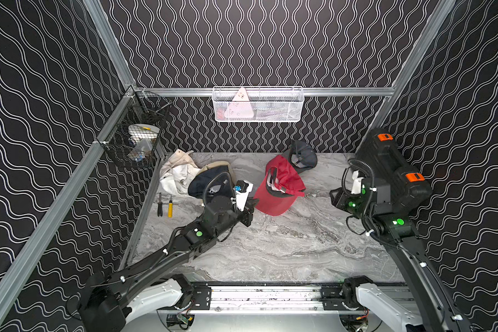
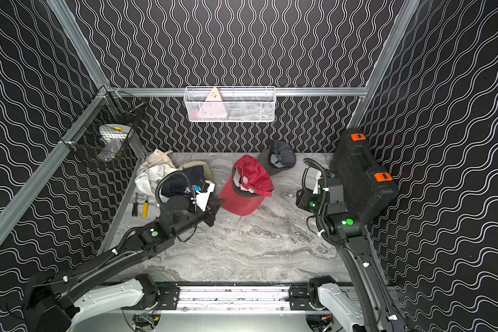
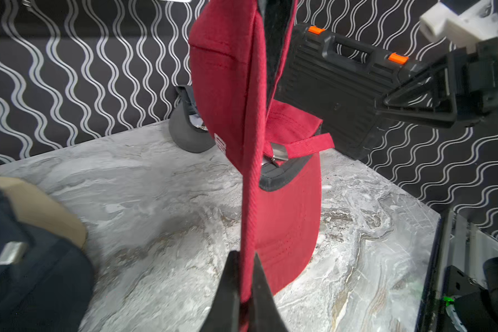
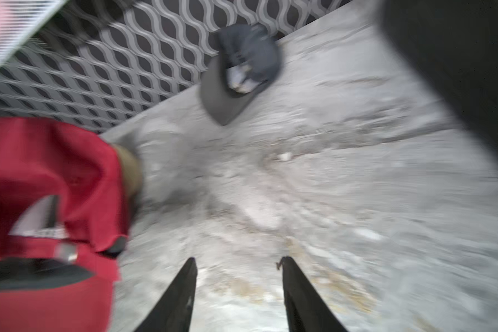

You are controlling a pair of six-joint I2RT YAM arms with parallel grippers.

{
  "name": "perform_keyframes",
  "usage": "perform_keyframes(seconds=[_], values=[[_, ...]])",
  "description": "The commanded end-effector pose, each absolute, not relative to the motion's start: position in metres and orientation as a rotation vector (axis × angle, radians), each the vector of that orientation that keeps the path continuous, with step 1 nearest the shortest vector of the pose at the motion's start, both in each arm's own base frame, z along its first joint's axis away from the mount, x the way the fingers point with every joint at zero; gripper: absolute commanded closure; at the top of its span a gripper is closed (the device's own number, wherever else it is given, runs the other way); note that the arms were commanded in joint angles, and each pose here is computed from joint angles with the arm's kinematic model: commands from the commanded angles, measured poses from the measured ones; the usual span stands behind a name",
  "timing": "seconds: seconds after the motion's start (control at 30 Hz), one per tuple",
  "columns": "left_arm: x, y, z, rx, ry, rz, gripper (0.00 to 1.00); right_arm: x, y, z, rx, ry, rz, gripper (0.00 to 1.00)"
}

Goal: Open the adjustable buckle of the baseball cap
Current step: Pick up the baseball cap.

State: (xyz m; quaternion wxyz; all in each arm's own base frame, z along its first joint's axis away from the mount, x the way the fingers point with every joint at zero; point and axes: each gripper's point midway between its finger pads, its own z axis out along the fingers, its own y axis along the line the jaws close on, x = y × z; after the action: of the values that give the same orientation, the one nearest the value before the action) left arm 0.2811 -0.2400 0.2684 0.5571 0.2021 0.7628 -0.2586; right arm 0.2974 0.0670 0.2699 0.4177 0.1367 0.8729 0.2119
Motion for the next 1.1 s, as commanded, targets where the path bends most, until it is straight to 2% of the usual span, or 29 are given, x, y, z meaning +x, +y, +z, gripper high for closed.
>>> perform_keyframes(seconds=[0.0,0.1,0.2,0.47,0.83,1.0,1.07], values=[[0.277,-0.232,0.27,0.476,1.791,-0.563,1.0,0.3,0.114,0.297,0.224,2.112,0.935,0.48],[0.273,-0.232,0.273,0.483,1.783,-0.573,1.0,0.306,0.13,0.298,0.19,2.11,1.082,0.42],[0.269,-0.234,0.276,0.487,1.775,-0.588,1.0,0.313,0.139,0.295,0.18,2.11,1.167,0.41],[0.259,-0.234,0.285,0.484,1.753,-0.631,1.0,0.329,0.149,0.286,0.167,2.13,1.251,0.41],[0.254,-0.246,0.284,0.509,1.752,-0.651,1.0,0.315,0.173,0.269,0.093,2.17,1.313,0.41],[0.251,-0.251,0.285,0.524,1.743,-0.66,1.0,0.313,0.179,0.265,0.085,2.176,1.332,0.49],[0.251,-0.253,0.285,0.527,1.745,-0.66,1.0,0.312,0.18,0.266,0.079,2.174,1.34,0.59]])
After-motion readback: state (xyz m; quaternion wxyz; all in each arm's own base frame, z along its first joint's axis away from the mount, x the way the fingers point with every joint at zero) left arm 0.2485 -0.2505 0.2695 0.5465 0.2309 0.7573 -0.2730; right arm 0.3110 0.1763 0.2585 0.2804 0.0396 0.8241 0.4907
